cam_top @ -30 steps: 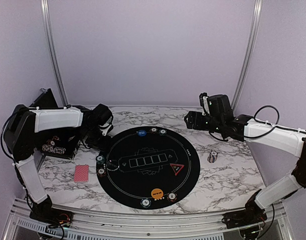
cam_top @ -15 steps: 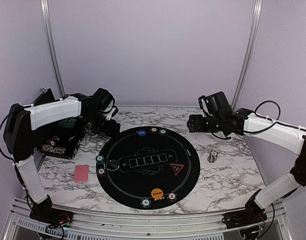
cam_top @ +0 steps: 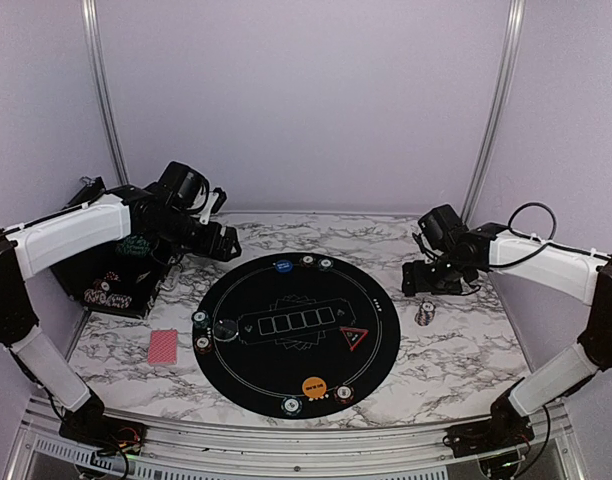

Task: Distribute texas hold em gaming equipment
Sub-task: Pick up the pile of poker chips from the pile of poker chips.

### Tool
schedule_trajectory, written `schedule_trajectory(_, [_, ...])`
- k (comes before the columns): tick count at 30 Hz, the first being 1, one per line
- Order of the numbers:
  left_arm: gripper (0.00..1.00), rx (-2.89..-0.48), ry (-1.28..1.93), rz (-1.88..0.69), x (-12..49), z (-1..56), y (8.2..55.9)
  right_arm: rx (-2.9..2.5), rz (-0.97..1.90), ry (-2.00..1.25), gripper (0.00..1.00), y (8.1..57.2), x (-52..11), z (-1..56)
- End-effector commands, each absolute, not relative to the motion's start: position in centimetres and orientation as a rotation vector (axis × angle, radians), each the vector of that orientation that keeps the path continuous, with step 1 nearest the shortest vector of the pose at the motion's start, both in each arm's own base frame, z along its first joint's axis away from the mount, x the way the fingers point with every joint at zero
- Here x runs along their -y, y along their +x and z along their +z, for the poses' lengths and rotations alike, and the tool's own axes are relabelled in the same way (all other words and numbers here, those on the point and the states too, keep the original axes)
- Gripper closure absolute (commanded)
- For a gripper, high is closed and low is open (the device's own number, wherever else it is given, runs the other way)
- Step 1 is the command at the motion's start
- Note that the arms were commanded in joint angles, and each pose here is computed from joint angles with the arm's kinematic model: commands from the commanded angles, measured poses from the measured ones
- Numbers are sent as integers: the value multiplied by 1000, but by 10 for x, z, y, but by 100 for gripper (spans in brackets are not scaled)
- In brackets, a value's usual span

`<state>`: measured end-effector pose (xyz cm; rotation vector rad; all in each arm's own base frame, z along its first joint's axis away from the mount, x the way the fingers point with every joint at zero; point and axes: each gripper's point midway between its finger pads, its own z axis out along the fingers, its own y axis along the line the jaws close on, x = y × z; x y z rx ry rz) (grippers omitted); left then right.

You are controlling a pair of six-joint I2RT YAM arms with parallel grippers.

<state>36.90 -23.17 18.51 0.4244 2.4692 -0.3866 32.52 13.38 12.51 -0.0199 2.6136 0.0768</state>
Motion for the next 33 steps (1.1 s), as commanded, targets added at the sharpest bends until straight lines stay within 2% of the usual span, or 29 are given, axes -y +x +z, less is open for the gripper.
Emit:
schedule_trajectory(1, [1, -2407, 423, -378, 225, 198, 369, -2673, 46, 25, 15, 313, -115, 117])
schedule_trajectory(10, [1, -2391, 419, -367, 222, 202, 367, -2736, 4, 54, 17, 307, -99, 97])
schedule_trajectory(16, [1, -2397, 422, -364, 222, 199, 367, -2757, -14, 57, 21, 308, -98, 85])
schedule_trajectory(33, [1, -2418, 423, -345, 221, 190, 369, -2791, -88, 42, 39, 318, -96, 67])
